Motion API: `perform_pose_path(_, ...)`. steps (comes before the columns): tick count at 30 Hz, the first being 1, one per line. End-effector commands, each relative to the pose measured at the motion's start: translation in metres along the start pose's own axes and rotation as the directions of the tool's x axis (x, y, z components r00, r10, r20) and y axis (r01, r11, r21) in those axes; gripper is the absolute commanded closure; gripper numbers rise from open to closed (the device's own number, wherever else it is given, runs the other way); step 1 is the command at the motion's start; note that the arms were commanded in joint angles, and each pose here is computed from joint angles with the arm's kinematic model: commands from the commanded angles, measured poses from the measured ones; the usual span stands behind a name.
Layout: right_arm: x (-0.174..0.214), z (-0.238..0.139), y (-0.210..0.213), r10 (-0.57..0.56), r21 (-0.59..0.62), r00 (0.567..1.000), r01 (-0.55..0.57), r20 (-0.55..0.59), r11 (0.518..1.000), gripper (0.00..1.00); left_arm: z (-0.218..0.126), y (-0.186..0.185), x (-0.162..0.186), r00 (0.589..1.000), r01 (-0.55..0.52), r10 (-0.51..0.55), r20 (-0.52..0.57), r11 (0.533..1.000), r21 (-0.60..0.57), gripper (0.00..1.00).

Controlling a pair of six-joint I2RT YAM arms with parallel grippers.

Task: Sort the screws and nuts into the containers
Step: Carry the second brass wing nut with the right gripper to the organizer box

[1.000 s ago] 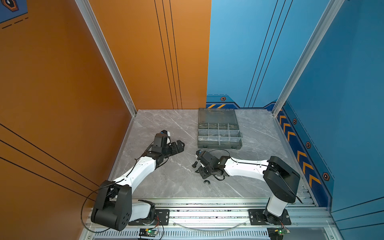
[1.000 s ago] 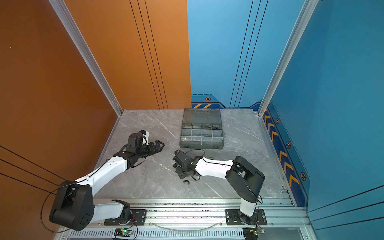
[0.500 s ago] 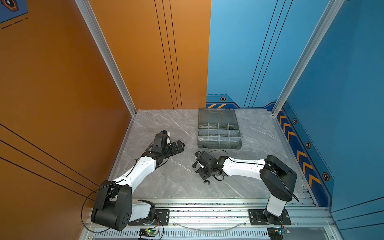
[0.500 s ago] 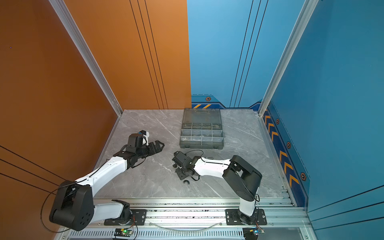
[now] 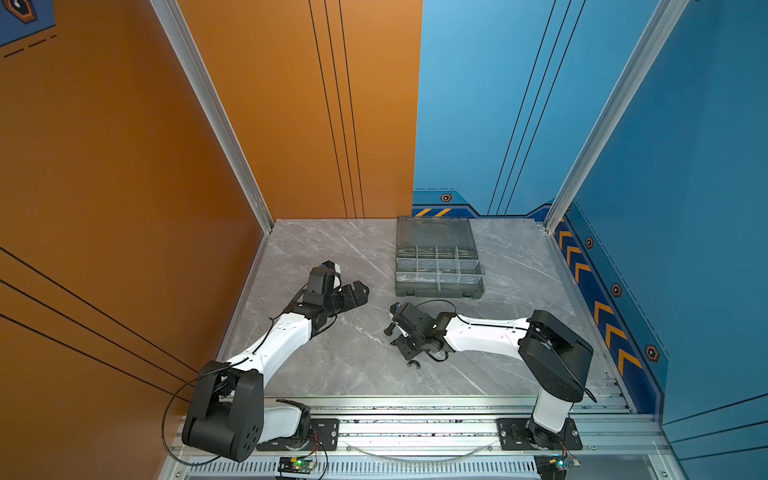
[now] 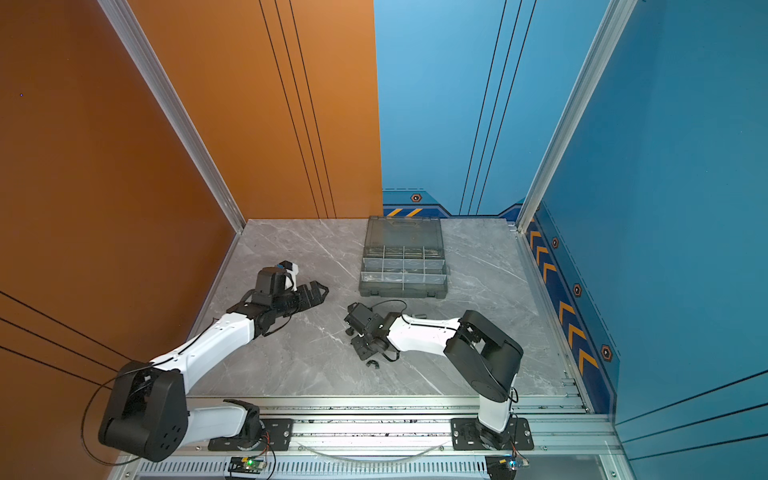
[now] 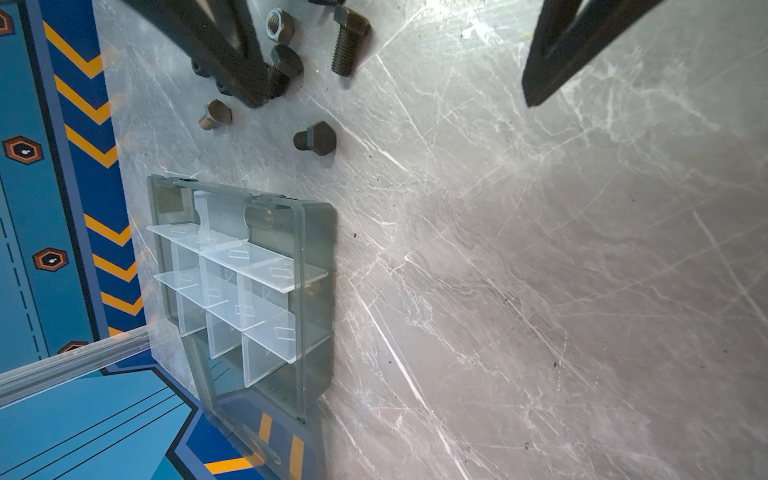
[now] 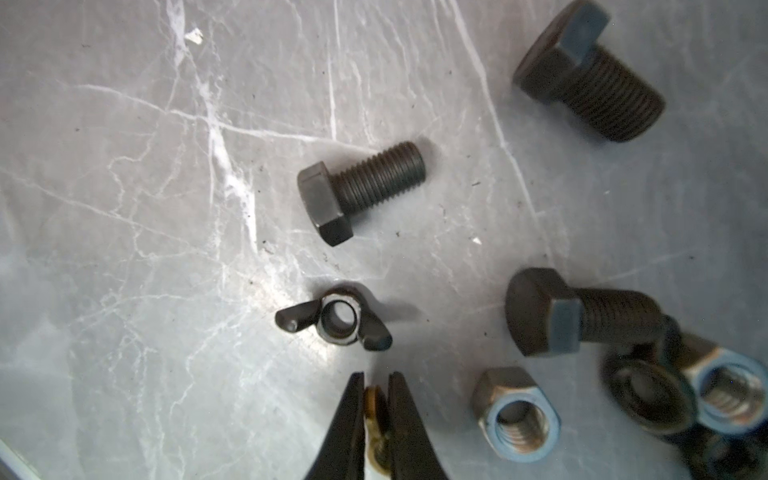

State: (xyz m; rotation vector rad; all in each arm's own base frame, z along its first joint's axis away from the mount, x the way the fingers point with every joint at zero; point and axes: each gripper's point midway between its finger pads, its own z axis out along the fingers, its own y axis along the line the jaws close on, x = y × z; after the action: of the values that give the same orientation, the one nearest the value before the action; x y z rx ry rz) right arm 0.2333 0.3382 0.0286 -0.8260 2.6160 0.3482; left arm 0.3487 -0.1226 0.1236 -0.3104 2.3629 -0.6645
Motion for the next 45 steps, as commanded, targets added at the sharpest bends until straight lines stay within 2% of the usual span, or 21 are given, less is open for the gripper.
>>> perform_pose_path(1, 0.0, 0.003, 0.002, -0.019, 0.004, 1.0, 0.019, -0.01, 1.0, 0.86, -0.003, 0.003, 0.006, 1.0, -0.011, 0.011, -0.007, 1.0, -0.013, 0.03)
perform_pose_path(6, 0.001, 0.004, 0.002, -0.018, 0.004, 1.0, 0.018, -0.013, 1.0, 0.89, -0.003, 0.003, 0.007, 1.0, -0.013, 0.013, -0.008, 1.0, -0.012, 0.02)
perform_pose_path(10, -0.003, -0.002, 0.002, -0.015, 0.0, 1.0, 0.015, 0.001, 1.0, 0.99, -0.004, 0.004, 0.007, 1.0, -0.014, 0.014, -0.005, 1.0, -0.014, 0.02)
perform_pose_path(14, -0.016, -0.016, 0.002, 0.011, -0.052, 0.999, -0.009, 0.034, 0.999, 1.0, -0.005, 0.004, 0.007, 1.0, -0.014, 0.014, -0.005, 1.0, -0.012, 0.02)
perform_pose_path(22, -0.061, -0.061, -0.003, 0.033, -0.174, 0.988, -0.007, 0.149, 0.985, 1.0, -0.004, 0.002, 0.006, 1.0, -0.003, 0.003, -0.001, 1.0, 0.007, 0.02)
perform_pose_path(29, -0.117, -0.087, -0.038, 0.033, -0.143, 0.96, 0.007, 0.277, 0.99, 1.0, -0.003, -0.002, 0.008, 1.0, 0.016, -0.017, 0.004, 0.999, 0.039, 0.02)
perform_pose_path(38, -0.185, -0.078, -0.086, 0.035, -0.076, 0.936, -0.009, 0.35, 0.997, 1.0, 0.004, -0.011, 0.009, 0.999, 0.035, -0.034, -0.017, 0.996, 0.086, 0.02)
perform_pose_path(45, -0.218, -0.054, -0.111, 0.045, -0.034, 0.925, -0.035, 0.377, 0.999, 1.0, 0.012, -0.018, 0.008, 0.998, 0.055, -0.051, -0.032, 0.991, 0.126, 0.02)
